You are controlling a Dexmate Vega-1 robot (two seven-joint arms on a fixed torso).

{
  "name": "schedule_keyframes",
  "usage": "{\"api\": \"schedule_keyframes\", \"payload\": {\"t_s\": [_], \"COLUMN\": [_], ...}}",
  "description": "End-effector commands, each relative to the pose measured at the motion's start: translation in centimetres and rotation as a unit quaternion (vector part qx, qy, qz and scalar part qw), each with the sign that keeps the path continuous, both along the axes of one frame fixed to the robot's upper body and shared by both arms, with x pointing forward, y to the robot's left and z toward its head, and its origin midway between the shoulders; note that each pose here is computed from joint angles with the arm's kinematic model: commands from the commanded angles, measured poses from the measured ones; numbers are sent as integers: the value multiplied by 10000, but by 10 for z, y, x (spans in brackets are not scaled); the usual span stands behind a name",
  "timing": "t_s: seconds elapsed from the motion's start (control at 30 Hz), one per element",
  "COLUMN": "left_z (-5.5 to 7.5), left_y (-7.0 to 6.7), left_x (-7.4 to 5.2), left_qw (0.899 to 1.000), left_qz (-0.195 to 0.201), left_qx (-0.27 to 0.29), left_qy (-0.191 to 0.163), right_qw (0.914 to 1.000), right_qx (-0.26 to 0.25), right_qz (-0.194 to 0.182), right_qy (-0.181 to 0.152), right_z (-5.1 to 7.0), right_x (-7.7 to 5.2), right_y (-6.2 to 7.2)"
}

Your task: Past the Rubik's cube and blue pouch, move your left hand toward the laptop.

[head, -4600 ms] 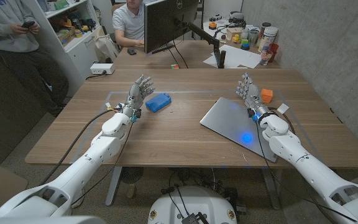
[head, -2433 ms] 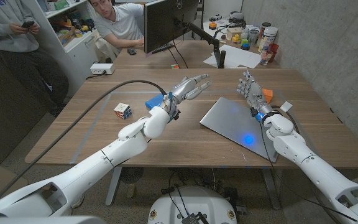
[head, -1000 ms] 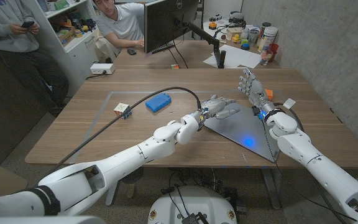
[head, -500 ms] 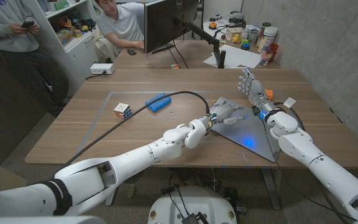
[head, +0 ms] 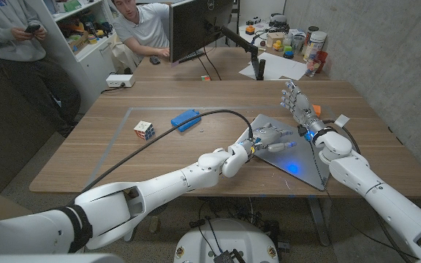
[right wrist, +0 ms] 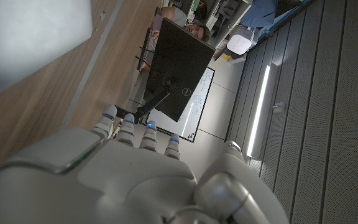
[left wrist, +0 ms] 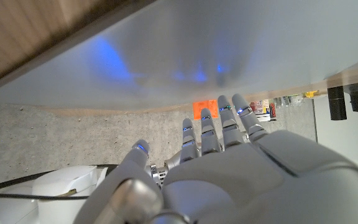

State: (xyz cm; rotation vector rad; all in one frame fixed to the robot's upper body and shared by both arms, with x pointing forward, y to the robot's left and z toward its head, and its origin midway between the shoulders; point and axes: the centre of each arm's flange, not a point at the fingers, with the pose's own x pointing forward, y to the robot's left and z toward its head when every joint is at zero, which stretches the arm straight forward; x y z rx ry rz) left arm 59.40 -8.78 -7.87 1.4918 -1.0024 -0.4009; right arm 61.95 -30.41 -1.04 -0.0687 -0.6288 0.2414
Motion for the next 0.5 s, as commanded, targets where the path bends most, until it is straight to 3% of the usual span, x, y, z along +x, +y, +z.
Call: {"api": "schedule_keyframes", "payload": {"t_s": [0.03, 0.5], "left_z": [-5, -2], "left_y": [-5, -6], "left_x": [0, 0], "left_qw": [9999, 9998], "left_qz": [-6, 15], "left_qx": [128, 178], "left_qy": [-11, -101], "right_qw": [10000, 10000], "right_qx": [40, 53], "right_qz": [7, -4], "right_qy": [30, 34], "right_z": [-3, -3], "right_x": [1, 3], "right_y": [-3, -4]}}
